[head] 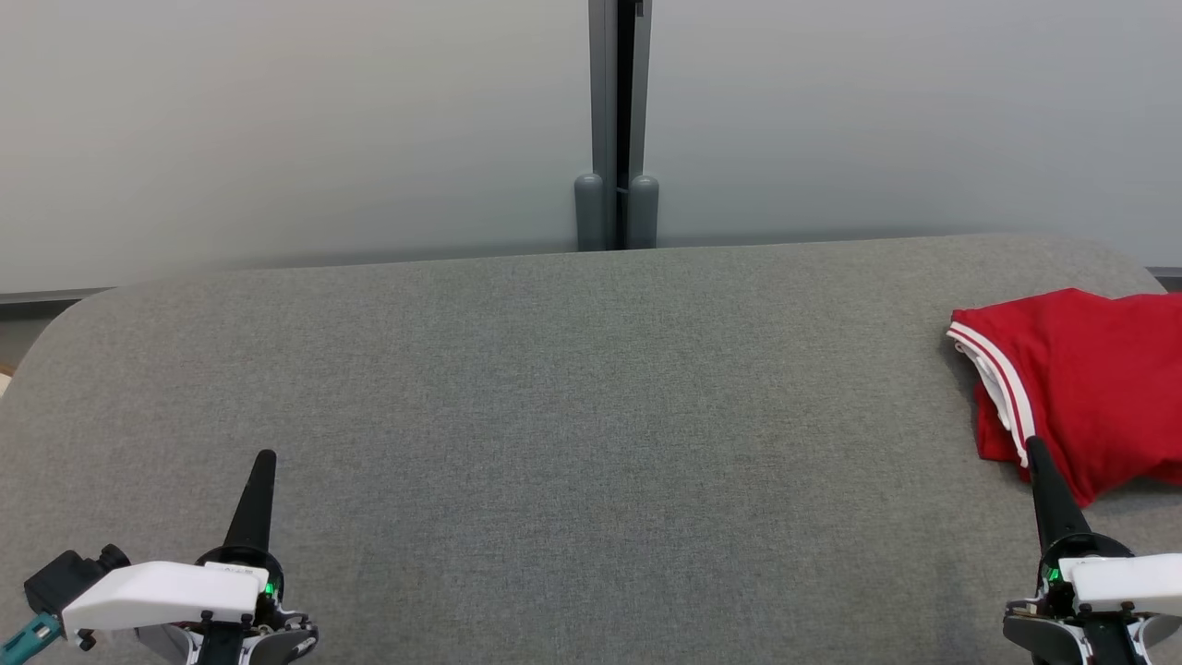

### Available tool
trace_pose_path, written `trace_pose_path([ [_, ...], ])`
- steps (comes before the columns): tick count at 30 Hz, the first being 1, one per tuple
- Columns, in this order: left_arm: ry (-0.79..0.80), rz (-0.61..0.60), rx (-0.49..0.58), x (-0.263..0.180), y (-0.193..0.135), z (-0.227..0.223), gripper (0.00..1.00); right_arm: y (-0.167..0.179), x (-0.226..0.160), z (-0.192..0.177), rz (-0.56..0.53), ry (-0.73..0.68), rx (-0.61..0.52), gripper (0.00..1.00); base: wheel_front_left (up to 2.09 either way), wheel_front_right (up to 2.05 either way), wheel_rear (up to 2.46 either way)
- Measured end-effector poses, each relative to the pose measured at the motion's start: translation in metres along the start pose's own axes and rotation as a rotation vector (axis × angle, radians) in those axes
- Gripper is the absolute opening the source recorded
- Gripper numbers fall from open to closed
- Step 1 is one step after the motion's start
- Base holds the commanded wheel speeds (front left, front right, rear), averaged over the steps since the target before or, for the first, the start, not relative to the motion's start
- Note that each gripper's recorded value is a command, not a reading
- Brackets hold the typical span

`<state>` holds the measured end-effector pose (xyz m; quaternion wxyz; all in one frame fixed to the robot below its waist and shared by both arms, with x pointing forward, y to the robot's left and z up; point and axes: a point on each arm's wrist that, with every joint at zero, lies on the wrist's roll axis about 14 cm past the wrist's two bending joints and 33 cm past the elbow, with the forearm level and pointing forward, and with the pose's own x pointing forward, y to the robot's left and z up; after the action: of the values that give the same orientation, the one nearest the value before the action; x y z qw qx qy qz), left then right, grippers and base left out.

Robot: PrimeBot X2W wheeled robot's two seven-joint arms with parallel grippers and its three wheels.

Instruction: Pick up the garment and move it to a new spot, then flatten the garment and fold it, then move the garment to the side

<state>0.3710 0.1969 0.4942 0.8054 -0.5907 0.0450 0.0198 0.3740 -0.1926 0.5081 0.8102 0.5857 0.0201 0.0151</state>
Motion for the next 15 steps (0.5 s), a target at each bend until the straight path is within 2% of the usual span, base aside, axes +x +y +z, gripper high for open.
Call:
trace_pose_path([
  [15, -0.011, -0.029, -0.127, 0.0062, -0.0038, 0.0023, 0.0, -0.0025, 0.0051, 0.0023, -0.003, -0.019, 0.13, 0.0, 0.0, 0.0, 0.0],
])
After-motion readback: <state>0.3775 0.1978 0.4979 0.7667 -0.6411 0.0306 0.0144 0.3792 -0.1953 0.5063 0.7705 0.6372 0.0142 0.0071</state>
